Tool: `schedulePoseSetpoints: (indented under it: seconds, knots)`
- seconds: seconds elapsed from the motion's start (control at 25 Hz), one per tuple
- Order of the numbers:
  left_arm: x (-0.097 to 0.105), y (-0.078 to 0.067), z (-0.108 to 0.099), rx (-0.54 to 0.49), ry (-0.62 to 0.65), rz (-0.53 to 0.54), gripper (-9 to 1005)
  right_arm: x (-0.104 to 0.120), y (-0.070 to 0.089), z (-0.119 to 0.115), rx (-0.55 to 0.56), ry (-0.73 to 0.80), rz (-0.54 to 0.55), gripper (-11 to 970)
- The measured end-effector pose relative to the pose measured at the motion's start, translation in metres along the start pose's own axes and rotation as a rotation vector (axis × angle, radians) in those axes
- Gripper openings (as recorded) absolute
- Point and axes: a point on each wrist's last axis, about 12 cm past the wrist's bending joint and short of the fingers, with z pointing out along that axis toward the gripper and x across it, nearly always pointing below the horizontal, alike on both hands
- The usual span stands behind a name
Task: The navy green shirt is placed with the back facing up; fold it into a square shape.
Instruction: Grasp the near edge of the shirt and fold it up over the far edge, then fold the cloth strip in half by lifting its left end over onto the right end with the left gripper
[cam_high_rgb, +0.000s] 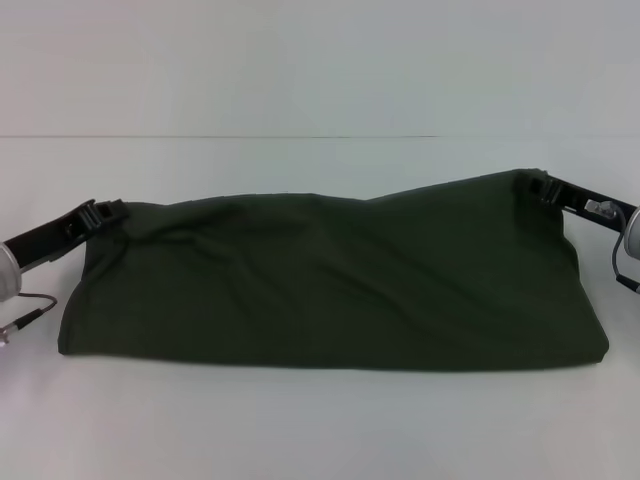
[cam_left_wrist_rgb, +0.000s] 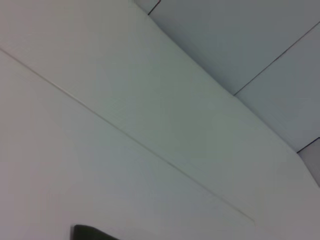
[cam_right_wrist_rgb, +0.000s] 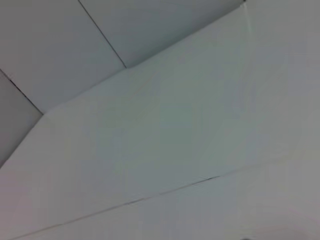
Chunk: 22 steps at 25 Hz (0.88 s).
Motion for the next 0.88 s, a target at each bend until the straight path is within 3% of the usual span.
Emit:
schedulePoseSetpoints:
  seconds: [0.16, 0.24, 0.44, 0.56, 0.76, 0.88]
  knots:
    - [0.004, -0.001, 0.000, 0.010, -0.047, 0.019, 75, 0.001, -0.001, -0.001, 0.001, -0.007, -0.004, 163]
    - [0.004, 0.000, 0.000, 0.003, -0.057, 0.019, 75, 0.001, -0.001, -0.001, 0.003, -0.010, 0.000, 371]
    - [0.004, 0.003, -0.001, -0.001, -0.073, 0.003, 275, -0.001, -0.006, -0.005, 0.010, -0.039, 0.021, 482]
    - [0.004, 0.005, -0.004, -0.003, -0.087, -0.010, 515, -0.003, -0.010, -0.010, 0.009, -0.076, 0.035, 548]
    - [-0.004, 0.011, -0.015, 0.024, -0.104, -0.019, 715, -0.006, -0.017, -0.019, -0.013, -0.099, 0.042, 694]
    - [-0.012, 0.008, -0.024, 0.106, -0.067, -0.030, 751, -0.008, -0.015, -0.025, -0.072, -0.085, 0.017, 812]
